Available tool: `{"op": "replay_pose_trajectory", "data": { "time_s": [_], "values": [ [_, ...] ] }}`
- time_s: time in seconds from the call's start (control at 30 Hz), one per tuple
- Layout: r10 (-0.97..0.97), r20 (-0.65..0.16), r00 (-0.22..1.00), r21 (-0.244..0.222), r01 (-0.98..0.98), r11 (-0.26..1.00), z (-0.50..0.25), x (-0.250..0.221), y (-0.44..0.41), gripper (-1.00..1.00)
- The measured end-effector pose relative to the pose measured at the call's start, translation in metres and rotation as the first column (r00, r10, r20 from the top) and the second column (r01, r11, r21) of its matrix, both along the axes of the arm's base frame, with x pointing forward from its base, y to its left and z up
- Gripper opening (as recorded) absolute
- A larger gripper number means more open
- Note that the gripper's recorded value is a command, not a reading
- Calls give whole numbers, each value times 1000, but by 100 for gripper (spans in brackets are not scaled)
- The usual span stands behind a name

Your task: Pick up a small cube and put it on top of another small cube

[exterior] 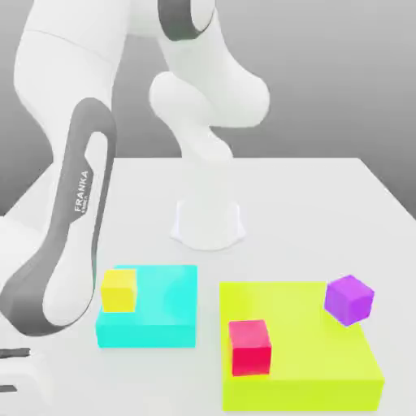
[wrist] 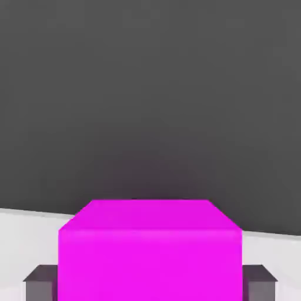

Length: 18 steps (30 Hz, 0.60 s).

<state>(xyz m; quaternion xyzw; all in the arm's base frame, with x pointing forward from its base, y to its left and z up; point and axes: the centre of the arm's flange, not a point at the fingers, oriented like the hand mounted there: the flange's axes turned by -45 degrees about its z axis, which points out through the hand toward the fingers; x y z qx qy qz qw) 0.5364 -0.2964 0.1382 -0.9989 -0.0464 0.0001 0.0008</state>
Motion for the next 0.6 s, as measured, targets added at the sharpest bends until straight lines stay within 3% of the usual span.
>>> {"op": "replay_pose_trajectory", "data": {
  "time_s": [0.23,0.43,0.6],
  "values": [
    [-2,1,1000,3,2,1000,57,1,7,-100],
    [-29,8,1000,37,29,999,113,7,131,-100],
    [-45,2,999,41,45,998,150,-17,237,-100]
  ]
}}
